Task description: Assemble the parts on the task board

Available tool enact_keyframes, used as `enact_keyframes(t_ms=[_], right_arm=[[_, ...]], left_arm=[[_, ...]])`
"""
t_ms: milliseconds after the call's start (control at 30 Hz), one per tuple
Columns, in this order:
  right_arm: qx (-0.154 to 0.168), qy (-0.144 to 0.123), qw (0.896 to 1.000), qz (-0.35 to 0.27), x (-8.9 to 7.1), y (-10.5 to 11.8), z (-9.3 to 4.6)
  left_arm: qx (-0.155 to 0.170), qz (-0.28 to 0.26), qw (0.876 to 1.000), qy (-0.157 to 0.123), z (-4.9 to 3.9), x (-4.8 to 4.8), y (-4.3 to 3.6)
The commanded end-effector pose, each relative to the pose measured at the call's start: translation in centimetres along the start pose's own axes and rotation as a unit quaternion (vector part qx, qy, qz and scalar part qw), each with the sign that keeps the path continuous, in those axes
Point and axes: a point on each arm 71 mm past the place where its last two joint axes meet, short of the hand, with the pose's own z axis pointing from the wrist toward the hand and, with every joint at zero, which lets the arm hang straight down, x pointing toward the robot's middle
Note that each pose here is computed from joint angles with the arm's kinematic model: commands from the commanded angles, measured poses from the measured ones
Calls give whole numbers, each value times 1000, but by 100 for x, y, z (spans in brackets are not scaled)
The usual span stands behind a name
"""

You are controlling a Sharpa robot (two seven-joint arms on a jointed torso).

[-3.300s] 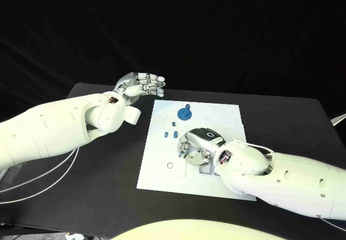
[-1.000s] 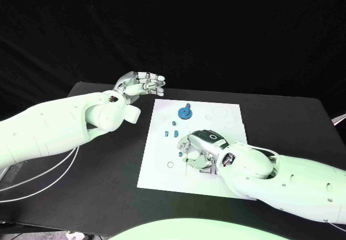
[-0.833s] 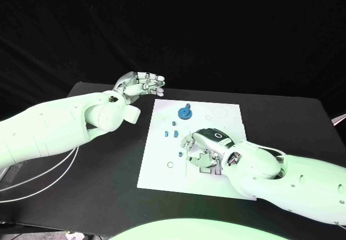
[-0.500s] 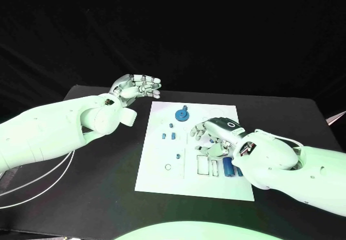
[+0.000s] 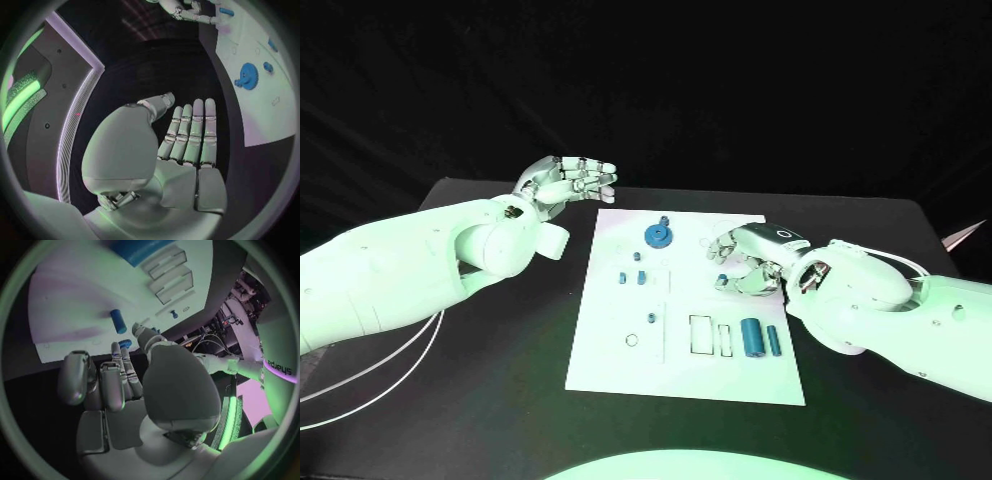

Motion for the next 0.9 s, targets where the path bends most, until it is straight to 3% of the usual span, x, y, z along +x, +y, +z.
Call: enact_keyframes(t_ms=[33,367,900], right_arm=[[3,38,999,-11,51,-14,2],[13,48,999,-22,73,-61,30],[14,41,999,-20,77,-59,49]], left_arm=[[5,-4,1000,7,10,26,-14],[4,-4,1000,5,9,10,-11],[3,-3,1000,2,1,-15,-10]])
